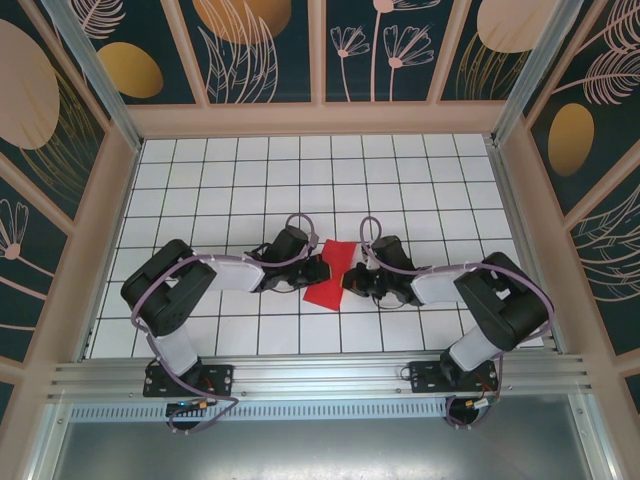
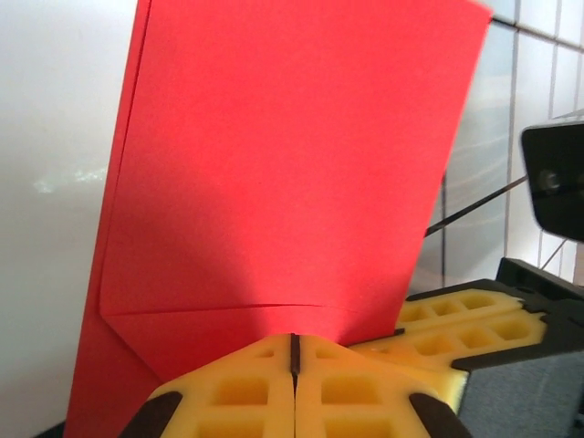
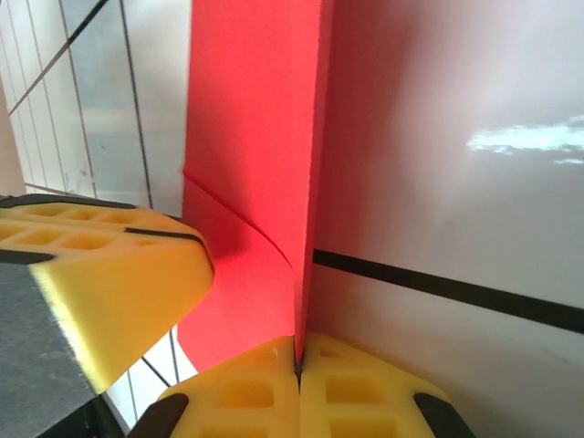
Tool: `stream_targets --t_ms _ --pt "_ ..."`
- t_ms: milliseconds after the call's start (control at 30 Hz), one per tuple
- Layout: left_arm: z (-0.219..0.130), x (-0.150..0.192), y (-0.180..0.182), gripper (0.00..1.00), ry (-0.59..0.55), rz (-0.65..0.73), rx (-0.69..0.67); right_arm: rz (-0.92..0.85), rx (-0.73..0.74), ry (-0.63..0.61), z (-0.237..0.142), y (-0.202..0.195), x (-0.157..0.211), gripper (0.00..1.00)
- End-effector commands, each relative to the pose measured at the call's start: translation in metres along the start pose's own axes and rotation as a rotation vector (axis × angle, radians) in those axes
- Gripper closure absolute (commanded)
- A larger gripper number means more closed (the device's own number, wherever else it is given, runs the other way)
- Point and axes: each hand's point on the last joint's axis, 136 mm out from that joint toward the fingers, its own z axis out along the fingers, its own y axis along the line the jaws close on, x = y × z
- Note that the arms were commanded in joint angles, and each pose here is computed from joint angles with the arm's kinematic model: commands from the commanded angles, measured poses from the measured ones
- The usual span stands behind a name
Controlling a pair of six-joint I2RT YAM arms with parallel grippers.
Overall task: Fold a paper plane with a square sheet of paper (pick it up from the middle)
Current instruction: Turn over the paper at the center of the table.
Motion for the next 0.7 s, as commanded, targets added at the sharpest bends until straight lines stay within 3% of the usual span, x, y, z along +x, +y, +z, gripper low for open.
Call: stream_targets --t_ms 0,167,333,400,500,667 --pt "-0.025 -0.019 -0.017 0.87 -0.131 0.011 0.022 -0.1 0.06 -0.032 -0.02 0.018 -0.017 1.0" --pt "-0.067 -0.041 -0.016 0.74 -0.329 0.025 -0.025 -0.163 0.468 -0.116 -0.078 0.0 -0.043 1.0" --pt "-0.104 -0.053 0.004 0.73 -0.482 0.039 -0.143 -0.289 1.029 -0.178 -0.157 -0.013 -0.067 1.0" --pt "-0.118 -0.056 0.012 0.73 -0.543 0.025 -0.173 -0.306 1.189 -0.169 -0.176 -0.014 -0.07 1.0" --pt "-0.143 -0.059 0.025 0.72 -0.649 -0.016 -0.206 -0.364 1.301 -0.133 -0.172 -0.007 -0.071 1.0" --pt "-0.179 -0.058 0.044 0.75 -0.788 -0.072 -0.246 -0.449 1.301 0.008 -0.102 0.0 -0.056 1.0"
